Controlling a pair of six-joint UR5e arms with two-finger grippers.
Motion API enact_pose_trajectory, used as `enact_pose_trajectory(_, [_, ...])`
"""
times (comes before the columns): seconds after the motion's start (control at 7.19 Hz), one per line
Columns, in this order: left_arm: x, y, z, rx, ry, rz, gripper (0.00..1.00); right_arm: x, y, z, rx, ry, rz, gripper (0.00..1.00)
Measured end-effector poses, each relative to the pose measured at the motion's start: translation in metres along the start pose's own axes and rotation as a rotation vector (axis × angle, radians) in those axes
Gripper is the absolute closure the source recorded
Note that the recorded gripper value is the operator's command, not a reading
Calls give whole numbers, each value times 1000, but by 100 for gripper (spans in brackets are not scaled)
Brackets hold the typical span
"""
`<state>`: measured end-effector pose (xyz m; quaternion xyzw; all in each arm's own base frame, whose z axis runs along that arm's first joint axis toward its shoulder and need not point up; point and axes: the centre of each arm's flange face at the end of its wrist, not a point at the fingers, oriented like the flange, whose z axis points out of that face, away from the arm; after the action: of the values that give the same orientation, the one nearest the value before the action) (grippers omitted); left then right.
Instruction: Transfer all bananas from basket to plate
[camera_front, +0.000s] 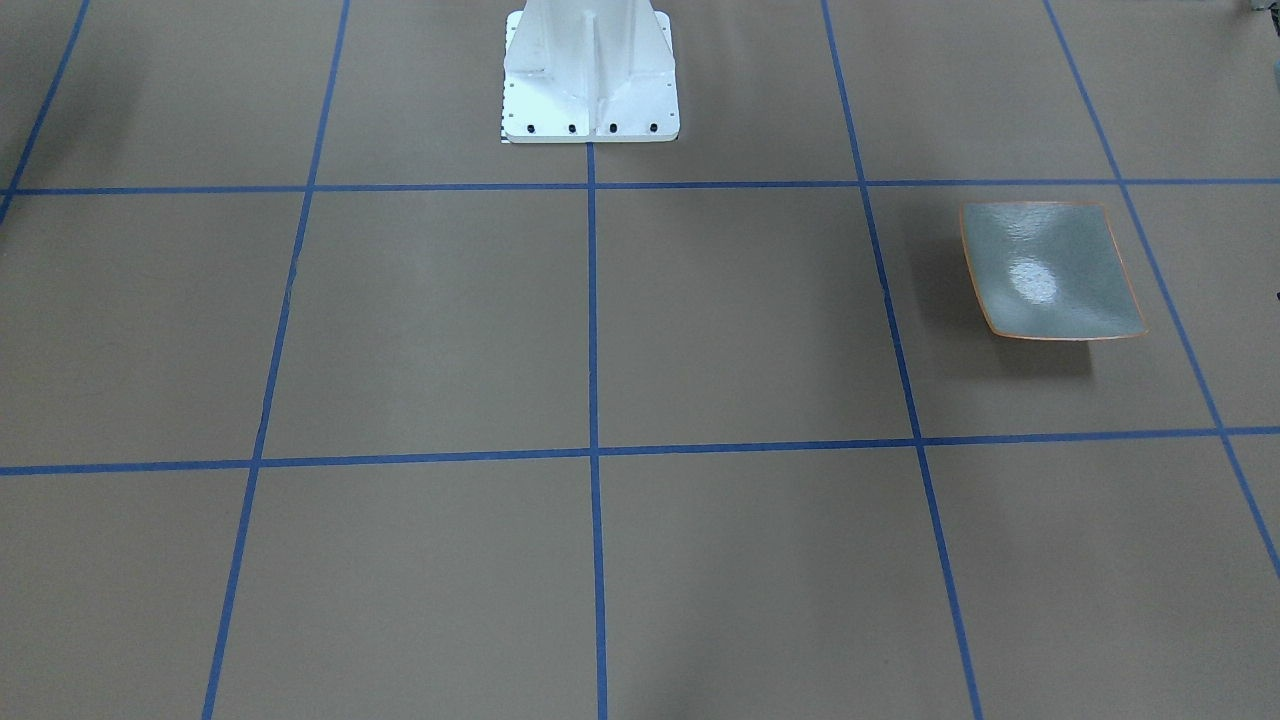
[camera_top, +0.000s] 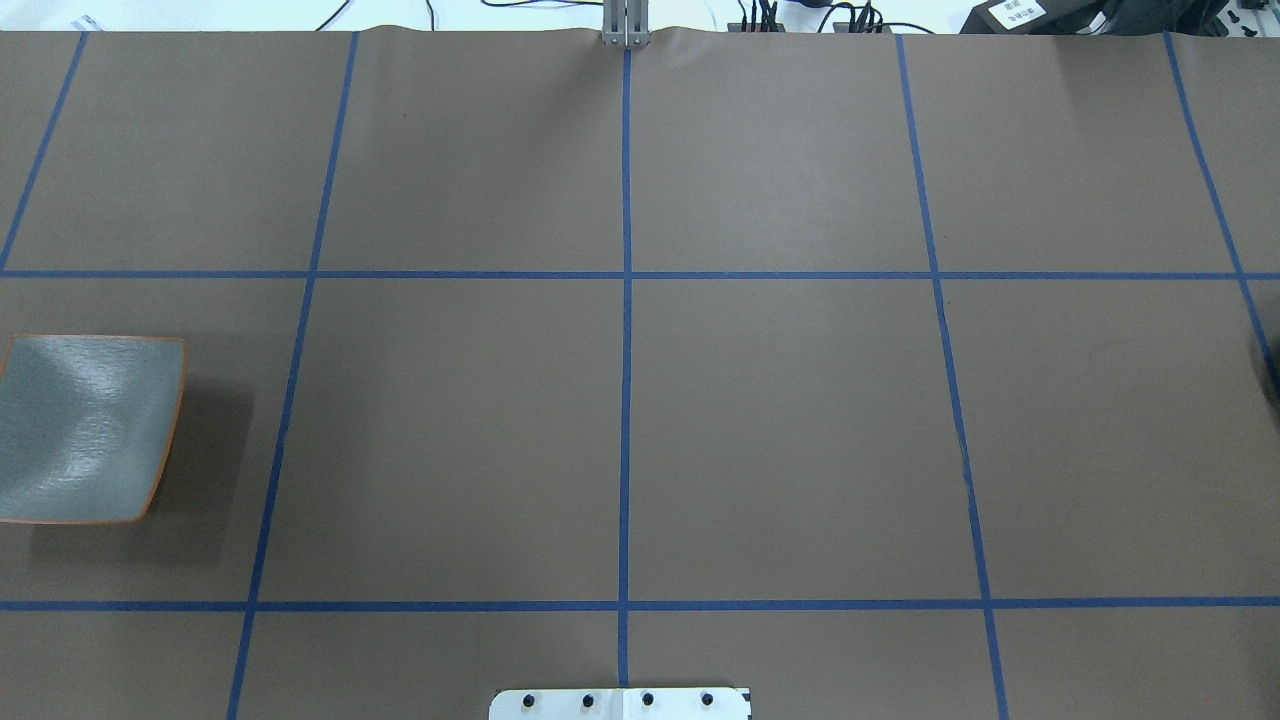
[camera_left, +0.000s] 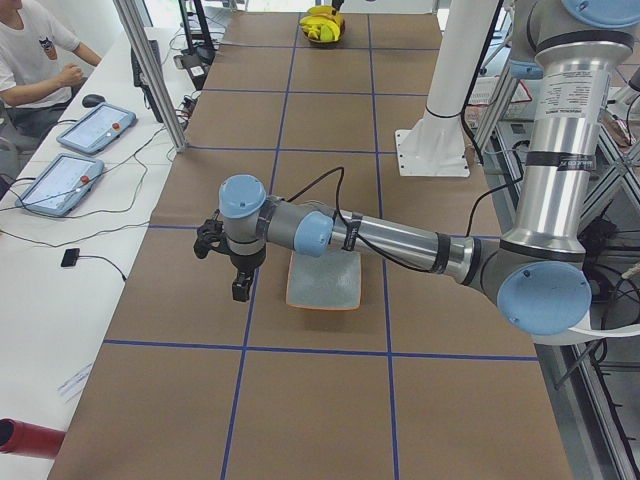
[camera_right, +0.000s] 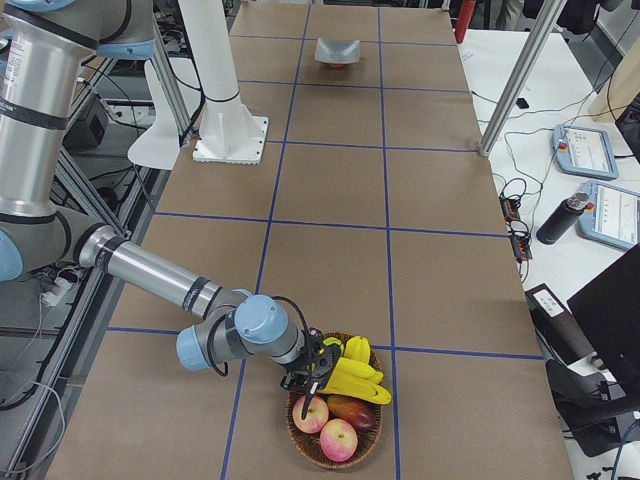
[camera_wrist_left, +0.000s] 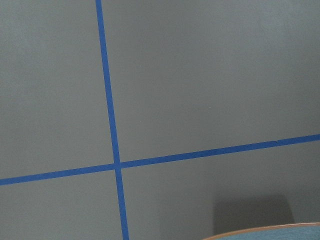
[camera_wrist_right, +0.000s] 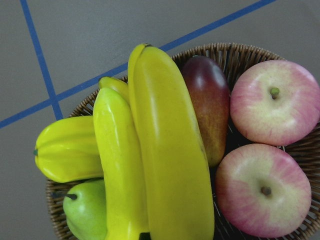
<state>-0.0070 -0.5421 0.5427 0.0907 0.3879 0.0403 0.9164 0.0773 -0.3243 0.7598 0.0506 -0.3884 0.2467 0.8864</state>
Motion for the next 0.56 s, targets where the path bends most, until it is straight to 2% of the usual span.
enact_pose_trajectory(0.56, [4, 0, -3, 7, 3, 6, 0, 0, 6, -17, 17, -21, -34, 100])
